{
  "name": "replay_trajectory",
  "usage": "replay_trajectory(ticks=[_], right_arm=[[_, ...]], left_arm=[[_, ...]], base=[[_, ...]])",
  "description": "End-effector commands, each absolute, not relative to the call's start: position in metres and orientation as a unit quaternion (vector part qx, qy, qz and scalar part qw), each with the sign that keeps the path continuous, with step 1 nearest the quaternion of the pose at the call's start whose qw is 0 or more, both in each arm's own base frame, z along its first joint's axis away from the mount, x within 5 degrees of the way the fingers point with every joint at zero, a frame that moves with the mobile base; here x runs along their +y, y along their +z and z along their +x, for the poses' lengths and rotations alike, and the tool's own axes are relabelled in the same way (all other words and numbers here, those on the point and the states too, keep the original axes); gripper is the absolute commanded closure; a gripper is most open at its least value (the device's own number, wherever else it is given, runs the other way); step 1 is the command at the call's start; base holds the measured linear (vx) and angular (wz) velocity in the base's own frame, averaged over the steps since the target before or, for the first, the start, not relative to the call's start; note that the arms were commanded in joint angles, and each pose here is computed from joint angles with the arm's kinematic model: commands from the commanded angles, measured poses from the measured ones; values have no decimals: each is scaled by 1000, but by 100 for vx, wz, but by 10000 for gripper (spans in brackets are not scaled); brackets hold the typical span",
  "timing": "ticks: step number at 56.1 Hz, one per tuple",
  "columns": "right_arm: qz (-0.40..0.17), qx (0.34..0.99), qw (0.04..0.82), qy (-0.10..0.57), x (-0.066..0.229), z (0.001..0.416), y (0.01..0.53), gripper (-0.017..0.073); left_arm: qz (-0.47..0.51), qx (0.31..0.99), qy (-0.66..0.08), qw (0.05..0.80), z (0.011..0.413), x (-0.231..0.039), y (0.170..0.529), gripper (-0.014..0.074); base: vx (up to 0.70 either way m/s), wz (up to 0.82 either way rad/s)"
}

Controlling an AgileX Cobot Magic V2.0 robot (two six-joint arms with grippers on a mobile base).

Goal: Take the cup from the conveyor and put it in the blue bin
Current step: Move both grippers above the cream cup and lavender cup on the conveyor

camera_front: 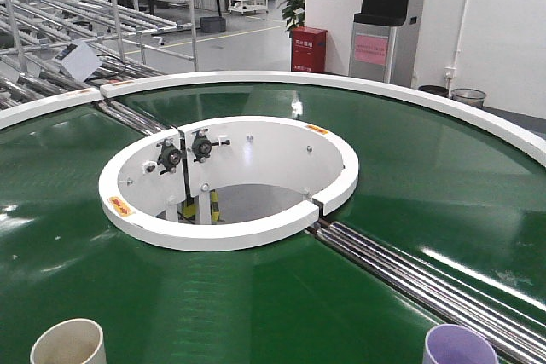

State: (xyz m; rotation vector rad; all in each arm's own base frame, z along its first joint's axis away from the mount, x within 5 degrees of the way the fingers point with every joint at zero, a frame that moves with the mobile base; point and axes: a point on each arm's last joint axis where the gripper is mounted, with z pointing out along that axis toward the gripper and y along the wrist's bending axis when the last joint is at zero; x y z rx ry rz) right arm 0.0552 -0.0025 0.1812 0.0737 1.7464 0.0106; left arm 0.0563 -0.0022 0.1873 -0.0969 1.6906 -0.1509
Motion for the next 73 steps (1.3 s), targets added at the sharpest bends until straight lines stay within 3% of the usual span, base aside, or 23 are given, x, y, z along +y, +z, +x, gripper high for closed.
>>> replay_trajectory(ticks=[1, 35, 41, 49, 73], right_arm=[[25, 741, 671, 0, -2, 56, 183, 568], [24, 740, 672, -2, -2, 56, 184, 568], [-1, 735, 678, -28, -3, 56, 185, 568], [24, 685, 728, 9, -1, 57, 198, 568], [17, 573, 819, 19, 0, 48, 244, 568]], left_arm=[[-44, 721, -73, 688, 57, -2, 192, 600], [-43, 678, -83, 729, 57, -3, 202, 600], [-42, 665, -85, 740, 56, -3, 206, 600], [-39, 643, -88, 759, 55, -3, 211, 600], [-43, 574, -109, 810, 48, -3, 245, 583]], base=[[0, 0], [0, 0], [0, 0], [0, 0], [0, 0]])
